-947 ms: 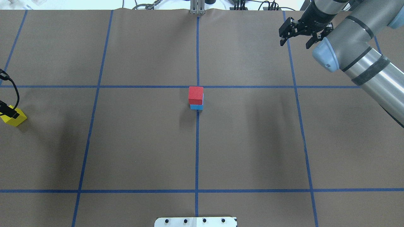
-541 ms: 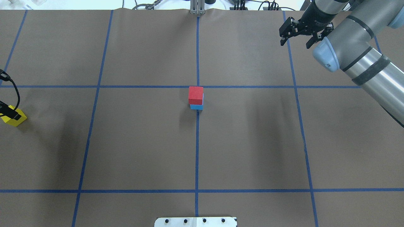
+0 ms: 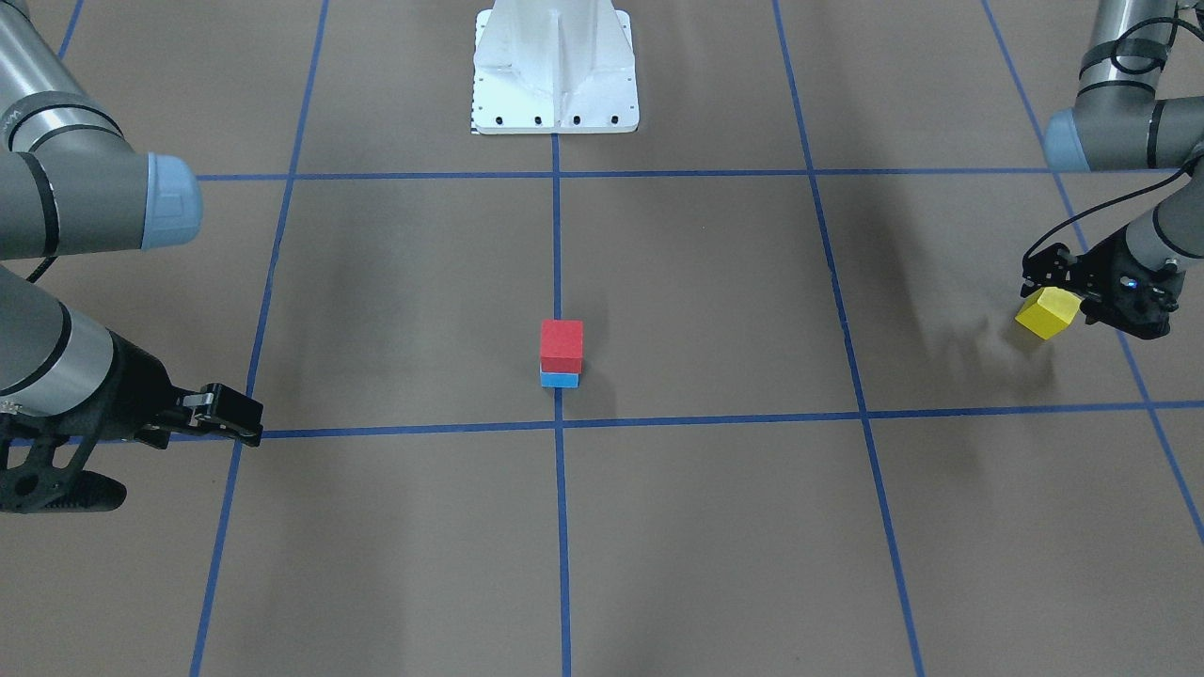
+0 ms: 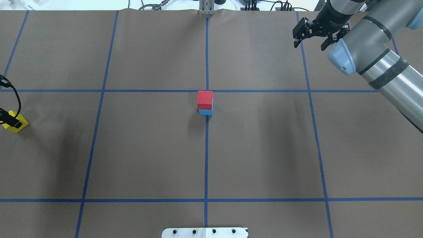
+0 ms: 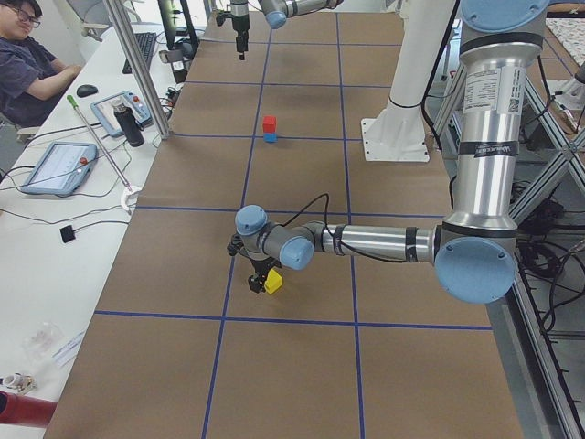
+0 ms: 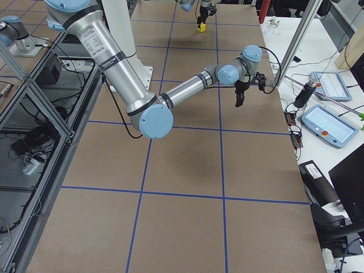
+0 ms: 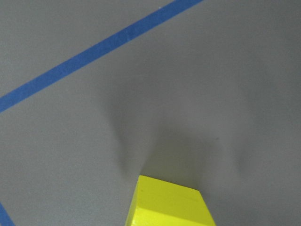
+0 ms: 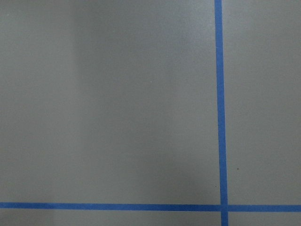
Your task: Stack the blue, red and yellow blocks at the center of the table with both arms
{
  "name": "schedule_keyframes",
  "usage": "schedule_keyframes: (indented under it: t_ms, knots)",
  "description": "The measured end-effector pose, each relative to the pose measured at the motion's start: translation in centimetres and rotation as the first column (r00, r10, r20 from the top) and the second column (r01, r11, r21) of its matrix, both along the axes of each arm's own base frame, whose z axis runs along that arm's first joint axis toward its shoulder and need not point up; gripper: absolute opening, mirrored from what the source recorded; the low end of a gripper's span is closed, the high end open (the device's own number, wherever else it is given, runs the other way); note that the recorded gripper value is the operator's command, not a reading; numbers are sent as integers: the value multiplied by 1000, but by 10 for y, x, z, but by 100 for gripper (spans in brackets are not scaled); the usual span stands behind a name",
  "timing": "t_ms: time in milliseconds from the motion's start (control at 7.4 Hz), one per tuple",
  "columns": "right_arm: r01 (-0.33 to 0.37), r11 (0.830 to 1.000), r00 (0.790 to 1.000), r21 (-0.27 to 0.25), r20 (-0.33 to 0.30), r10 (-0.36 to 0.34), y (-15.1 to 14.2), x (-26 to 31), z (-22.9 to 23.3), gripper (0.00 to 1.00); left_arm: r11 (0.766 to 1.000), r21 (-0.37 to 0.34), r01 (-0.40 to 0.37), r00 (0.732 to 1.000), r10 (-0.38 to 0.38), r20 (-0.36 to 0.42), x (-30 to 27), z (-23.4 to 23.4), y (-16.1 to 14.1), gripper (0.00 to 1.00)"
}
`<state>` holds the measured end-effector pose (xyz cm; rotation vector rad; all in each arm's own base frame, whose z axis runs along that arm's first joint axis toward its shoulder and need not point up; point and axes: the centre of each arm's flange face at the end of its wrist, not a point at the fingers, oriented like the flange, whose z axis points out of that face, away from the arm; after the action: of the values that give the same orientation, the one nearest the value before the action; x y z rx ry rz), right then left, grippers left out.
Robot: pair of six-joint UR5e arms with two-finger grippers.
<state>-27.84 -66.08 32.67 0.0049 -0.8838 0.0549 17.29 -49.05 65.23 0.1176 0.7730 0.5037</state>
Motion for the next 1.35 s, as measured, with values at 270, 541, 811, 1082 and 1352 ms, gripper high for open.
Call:
schedule_keyframes:
  t_ms: [270, 541, 811, 1082, 1352]
  knots:
    - [0, 1000, 1000, 0, 0, 0, 0, 0, 0, 99, 1000, -2, 1, 1000, -1, 1, 0, 1, 0, 17]
    - [-1, 1000, 1000, 0, 0, 1, 0, 0, 0, 99, 1000, -1, 1, 1000, -1, -2, 1, -1, 0, 0]
    - [-2, 1000, 1000, 1, 1, 2, -1, 1, -2, 99, 1000, -2, -13, 999, 13, -49, 4, -16, 1, 0]
    - [-1, 1000, 1000, 4, 5, 1, 0, 1, -4, 99, 999, -35, -5, 992, 1, -125, 13, -52, -6, 0]
    - [-3, 1000, 1000, 3, 8, 3, 0, 4, -5, 99, 991, -109, 80, 985, -95, -142, 33, -118, -44, 0]
